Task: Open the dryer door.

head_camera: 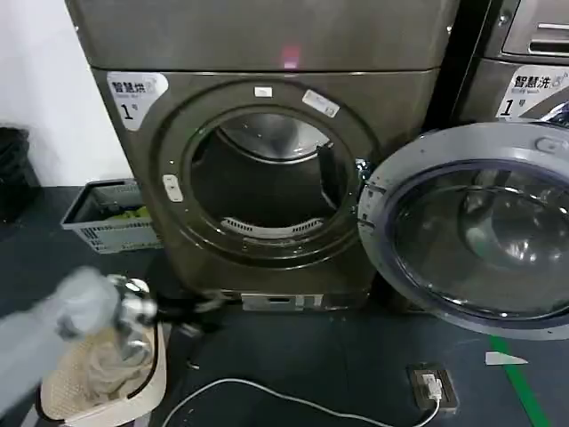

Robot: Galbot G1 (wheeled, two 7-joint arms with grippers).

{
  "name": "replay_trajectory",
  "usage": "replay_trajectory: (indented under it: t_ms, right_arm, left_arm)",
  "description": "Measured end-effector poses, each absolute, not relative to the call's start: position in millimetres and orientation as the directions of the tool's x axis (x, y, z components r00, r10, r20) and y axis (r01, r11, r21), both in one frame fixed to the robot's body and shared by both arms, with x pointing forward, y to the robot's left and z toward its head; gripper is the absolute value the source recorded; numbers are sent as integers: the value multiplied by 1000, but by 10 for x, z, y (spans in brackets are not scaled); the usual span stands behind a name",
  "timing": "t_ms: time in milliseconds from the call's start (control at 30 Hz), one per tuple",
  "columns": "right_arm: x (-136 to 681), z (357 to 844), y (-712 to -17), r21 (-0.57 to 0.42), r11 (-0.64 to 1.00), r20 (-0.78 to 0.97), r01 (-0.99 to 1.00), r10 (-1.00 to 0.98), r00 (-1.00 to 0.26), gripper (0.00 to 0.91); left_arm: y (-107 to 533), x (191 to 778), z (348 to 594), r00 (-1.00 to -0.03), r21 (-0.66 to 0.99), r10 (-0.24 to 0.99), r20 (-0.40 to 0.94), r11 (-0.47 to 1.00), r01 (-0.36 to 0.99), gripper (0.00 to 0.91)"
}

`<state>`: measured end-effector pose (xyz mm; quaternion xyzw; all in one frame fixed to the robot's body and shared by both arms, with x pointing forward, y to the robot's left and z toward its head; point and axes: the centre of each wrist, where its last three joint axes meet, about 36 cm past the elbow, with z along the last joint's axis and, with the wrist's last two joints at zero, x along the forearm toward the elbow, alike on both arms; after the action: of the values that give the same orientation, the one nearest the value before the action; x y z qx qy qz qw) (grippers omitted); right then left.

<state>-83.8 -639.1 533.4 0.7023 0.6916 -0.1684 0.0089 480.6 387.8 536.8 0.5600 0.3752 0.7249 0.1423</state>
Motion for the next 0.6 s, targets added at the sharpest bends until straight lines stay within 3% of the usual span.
replay_trajectory:
  t_ms: [133,333,600]
  right_arm:
    - [-799,5290,-6434,-214,-32,-237,976,971,-21,907]
    - [-738,5240,-6480,-206,-16,-225,978,974,-31,907]
    - [-748,5201,-6463,-198,-18,-231,980,972,-29,907]
  left_arm:
    - [4217,4885,5634,-353,531,441,825,-820,216,907]
    - [4741,4876,5598,-318,220,101,943,-904,367,907]
    - [5150,4870,5645,-324,29,-125,938,-902,432,907]
